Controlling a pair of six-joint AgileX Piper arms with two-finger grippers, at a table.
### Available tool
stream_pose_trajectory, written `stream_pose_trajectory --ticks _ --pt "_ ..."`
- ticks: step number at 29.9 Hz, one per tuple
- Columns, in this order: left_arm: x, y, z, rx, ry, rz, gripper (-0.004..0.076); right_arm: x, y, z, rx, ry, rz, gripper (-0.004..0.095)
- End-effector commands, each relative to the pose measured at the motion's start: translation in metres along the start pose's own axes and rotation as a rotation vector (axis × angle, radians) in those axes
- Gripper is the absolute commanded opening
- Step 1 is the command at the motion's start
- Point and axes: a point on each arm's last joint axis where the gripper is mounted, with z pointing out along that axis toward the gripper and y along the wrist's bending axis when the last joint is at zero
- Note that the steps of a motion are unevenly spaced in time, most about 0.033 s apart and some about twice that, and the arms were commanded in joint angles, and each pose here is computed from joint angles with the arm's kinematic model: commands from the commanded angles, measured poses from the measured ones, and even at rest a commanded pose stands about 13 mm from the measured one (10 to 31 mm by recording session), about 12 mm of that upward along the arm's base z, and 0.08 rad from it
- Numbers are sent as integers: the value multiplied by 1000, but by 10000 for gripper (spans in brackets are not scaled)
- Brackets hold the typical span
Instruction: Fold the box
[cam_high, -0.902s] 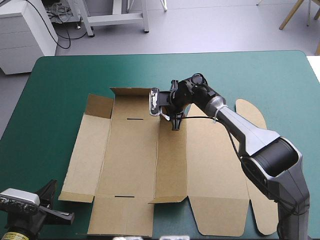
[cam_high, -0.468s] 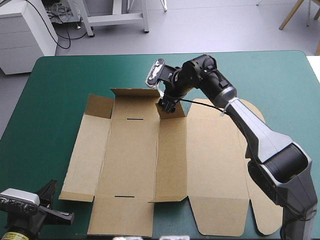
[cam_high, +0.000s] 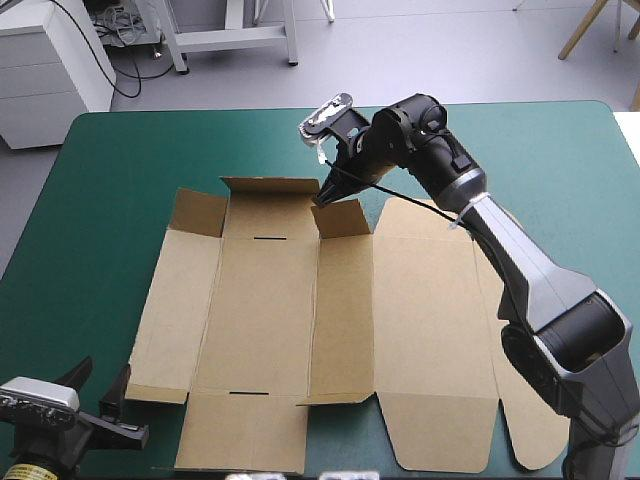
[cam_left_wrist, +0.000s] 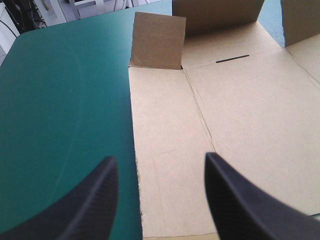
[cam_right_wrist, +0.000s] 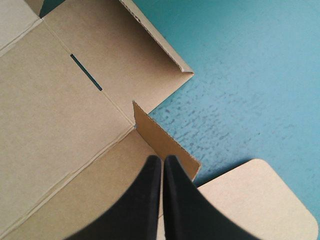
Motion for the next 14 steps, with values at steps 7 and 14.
stream_pose_trajectory --ticks 7,14 --pt "-13 2 -3 -12 -80 -15 521 -4 -12 -41 134 -66 101 -19" --pt "-13 2 -3 -10 -79 -19 507 14 -23 -53 156 -32 212 -19"
